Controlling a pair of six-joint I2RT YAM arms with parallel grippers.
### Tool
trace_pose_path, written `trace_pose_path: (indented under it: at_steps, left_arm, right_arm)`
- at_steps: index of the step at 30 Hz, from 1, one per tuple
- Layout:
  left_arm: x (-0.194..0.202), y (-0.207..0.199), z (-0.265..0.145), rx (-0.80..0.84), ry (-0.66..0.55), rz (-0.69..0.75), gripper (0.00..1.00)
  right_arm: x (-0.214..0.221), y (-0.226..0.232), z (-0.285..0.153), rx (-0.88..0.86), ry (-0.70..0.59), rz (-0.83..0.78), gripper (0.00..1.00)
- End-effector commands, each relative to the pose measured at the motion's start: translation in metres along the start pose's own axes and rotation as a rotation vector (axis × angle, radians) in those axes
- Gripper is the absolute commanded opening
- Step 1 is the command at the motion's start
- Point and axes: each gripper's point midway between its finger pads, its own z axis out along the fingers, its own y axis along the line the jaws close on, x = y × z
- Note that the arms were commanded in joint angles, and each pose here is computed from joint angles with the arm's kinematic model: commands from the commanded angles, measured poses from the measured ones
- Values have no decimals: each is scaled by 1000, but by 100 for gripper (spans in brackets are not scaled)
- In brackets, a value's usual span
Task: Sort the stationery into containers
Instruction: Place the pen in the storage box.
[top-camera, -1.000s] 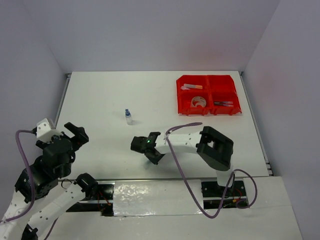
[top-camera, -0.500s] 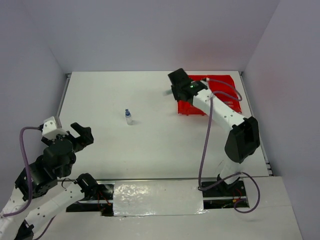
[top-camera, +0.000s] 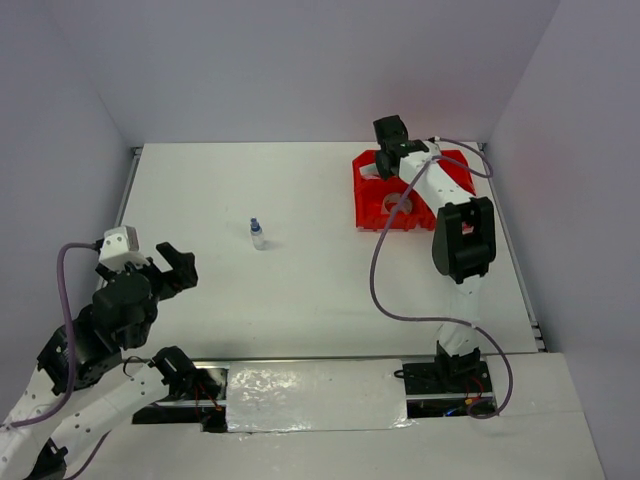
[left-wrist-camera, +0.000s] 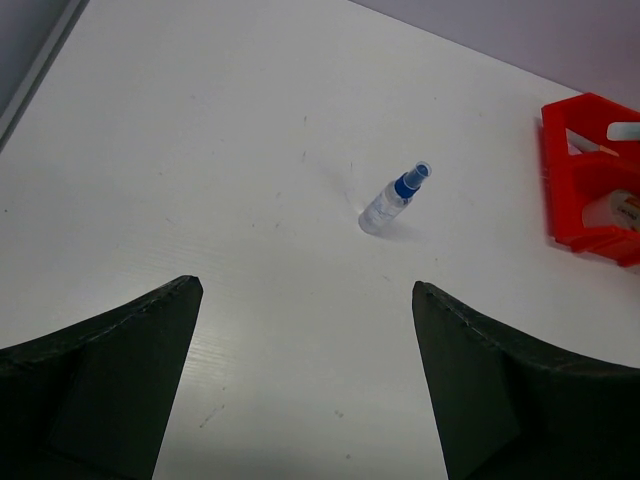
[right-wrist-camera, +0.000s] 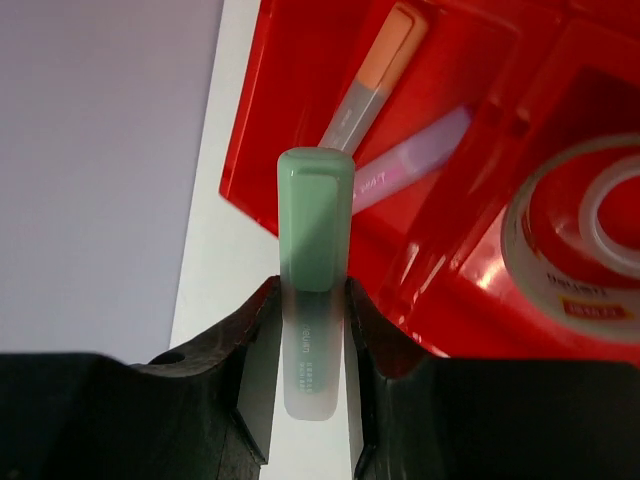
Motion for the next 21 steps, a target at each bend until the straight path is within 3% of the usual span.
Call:
trace_pose_path:
  at_steps: [1, 9, 14, 16, 18, 21]
  left_arm:
    - [0, -15, 5, 47, 8, 32, 99]
    - [4, -21, 8, 62, 27, 56, 99]
    - [2, -21, 6, 76, 20, 48, 99]
    - [2, -21, 5, 79, 18, 47, 99]
    - [2, -21, 5, 81, 18, 44, 99]
    - [3, -22, 5, 85, 21, 47, 99]
  right_arm:
    - [-10, 32, 7, -79, -14, -10, 0]
    - [-11, 15, 35, -52, -11, 39, 17]
    - [-19, 18, 37, -11, -37, 26, 40]
    - [-22, 23, 34, -12, -42, 21, 42]
    - [-24, 23, 32, -15, -45, 19, 98]
    - [-30, 25, 23, -25, -47, 19, 100]
